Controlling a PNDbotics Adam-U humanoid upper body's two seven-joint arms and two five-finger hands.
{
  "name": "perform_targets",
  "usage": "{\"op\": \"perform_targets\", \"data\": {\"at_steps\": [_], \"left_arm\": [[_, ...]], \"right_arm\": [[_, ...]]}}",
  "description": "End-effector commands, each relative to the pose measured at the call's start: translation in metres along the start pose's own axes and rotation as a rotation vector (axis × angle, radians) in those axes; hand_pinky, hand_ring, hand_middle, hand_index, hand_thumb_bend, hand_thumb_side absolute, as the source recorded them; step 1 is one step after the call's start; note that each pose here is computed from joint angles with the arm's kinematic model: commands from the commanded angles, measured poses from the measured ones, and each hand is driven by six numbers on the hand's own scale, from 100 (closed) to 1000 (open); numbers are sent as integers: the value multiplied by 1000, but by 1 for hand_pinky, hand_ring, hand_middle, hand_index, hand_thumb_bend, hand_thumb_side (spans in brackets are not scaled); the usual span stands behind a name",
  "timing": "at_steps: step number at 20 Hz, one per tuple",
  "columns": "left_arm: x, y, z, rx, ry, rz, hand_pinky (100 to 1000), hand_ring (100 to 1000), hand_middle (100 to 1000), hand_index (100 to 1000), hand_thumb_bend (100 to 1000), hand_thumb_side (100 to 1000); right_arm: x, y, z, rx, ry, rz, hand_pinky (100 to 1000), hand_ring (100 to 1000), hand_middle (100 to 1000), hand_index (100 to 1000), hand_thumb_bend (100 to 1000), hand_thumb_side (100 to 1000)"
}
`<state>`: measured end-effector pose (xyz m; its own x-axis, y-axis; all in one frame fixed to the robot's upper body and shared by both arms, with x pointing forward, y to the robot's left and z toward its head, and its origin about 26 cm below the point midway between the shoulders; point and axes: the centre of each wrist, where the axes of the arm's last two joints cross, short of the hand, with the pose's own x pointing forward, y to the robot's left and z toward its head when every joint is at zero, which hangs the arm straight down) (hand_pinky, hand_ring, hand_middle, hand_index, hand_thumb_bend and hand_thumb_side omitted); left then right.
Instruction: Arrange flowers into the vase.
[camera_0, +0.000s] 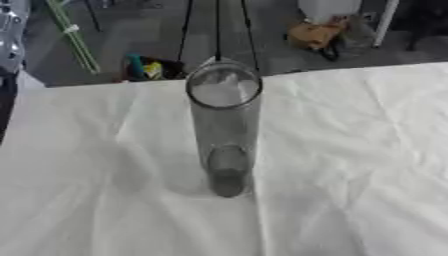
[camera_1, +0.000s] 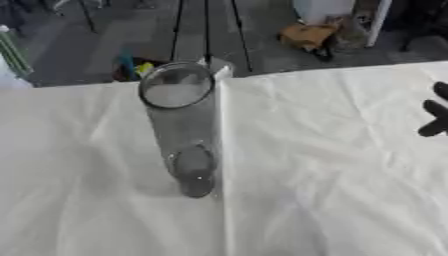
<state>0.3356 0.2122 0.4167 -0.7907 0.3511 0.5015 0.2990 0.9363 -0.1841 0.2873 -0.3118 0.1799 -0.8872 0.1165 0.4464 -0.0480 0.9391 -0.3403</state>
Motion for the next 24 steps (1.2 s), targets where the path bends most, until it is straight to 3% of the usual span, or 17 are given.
{"op": "perform_targets", "data": {"at_steps": [1,9,24], "left_arm": [[9,-6,-4,-42,-81,-26,100,100,100,100,100,588],[9,-17,-1,-52,-144,-15,100,100,100,100,100,584],[8,-43,-7,-82,-166,83,100,100,100,100,100,583]], "right_arm": [[6,-4,-8,25,-31,10,956,992,554,912,100,1000],[6,-2,-11,37,-38,5,958,994,553,912,100,1000],[6,4,-22,54,-60,-39,961,995,553,911,100,1000]]}}
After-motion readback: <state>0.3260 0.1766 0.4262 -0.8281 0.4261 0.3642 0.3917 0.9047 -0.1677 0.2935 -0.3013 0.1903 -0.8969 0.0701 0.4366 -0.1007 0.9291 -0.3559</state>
